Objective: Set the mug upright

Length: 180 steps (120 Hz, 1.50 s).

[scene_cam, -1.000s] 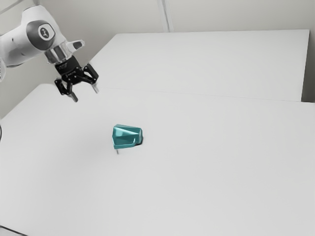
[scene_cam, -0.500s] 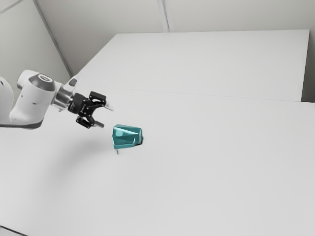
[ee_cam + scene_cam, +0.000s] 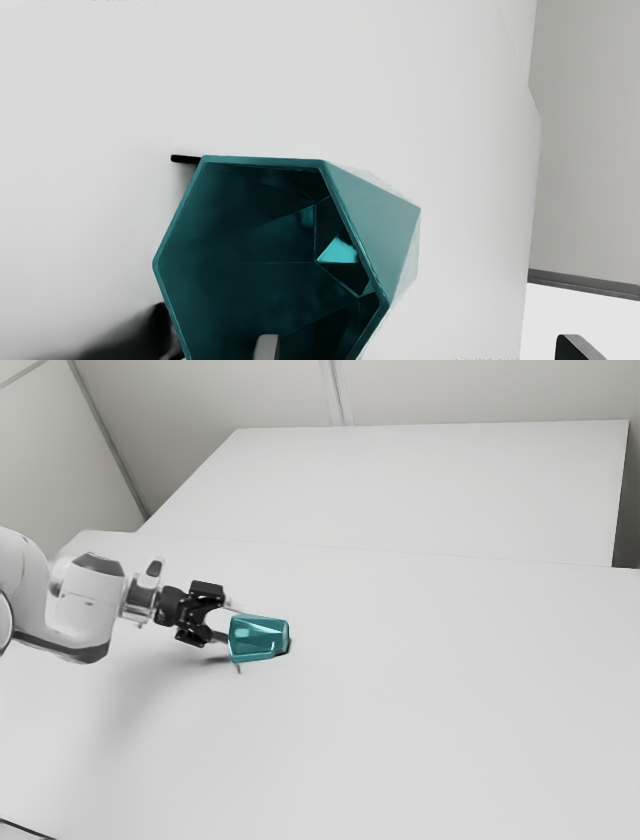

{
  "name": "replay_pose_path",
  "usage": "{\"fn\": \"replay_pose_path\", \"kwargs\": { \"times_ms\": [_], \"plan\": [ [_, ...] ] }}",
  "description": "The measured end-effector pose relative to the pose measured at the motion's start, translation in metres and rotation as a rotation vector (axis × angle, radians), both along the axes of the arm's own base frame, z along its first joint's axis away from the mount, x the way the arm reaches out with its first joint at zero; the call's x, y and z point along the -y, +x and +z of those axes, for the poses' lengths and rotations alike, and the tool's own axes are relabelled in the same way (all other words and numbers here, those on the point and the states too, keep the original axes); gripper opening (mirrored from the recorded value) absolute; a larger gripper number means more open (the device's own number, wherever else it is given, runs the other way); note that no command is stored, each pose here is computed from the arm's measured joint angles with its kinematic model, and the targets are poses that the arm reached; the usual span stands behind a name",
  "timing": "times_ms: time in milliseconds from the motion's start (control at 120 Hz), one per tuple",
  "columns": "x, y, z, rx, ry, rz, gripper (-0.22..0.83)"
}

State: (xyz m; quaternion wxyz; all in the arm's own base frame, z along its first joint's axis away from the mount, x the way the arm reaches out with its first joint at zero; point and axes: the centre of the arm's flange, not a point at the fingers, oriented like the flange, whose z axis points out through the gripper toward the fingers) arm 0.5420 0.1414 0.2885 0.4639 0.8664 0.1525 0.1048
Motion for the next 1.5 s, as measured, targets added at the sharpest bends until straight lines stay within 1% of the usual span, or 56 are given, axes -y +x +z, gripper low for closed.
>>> {"fn": "replay_pose_path", "kwargs": {
  "times_ms": [192, 467, 533, 708, 758, 825, 892, 983, 1183, 1433, 1500],
  "plan": [
    [0.013, 0.005, -0.002, 0.072, -0.002, -0.039, 0.62],
    [0.024, 0.01, -0.013, 0.127, 0.002, -0.059, 0.61],
    [0.024, 0.01, -0.014, 0.138, 0.007, -0.06, 0.53],
    [0.028, 0.01, -0.015, 0.157, 0.015, -0.071, 0.18],
    [0.028, 0.009, -0.016, 0.159, 0.017, -0.073, 0.1],
    [0.029, 0.009, -0.017, 0.163, 0.019, -0.076, 0.01],
    [0.029, 0.008, -0.017, 0.166, 0.021, -0.078, -0.05],
    [0.029, 0.007, -0.017, 0.171, 0.024, -0.081, -0.09],
    [0.032, 0.011, -0.007, 0.199, 0.044, -0.088, -0.14],
    [0.042, 0.02, 0.025, 0.266, 0.088, -0.104, -0.14],
    [0.047, 0.03, 0.045, 0.296, 0.148, -0.154, -0.14]
  ]
}}
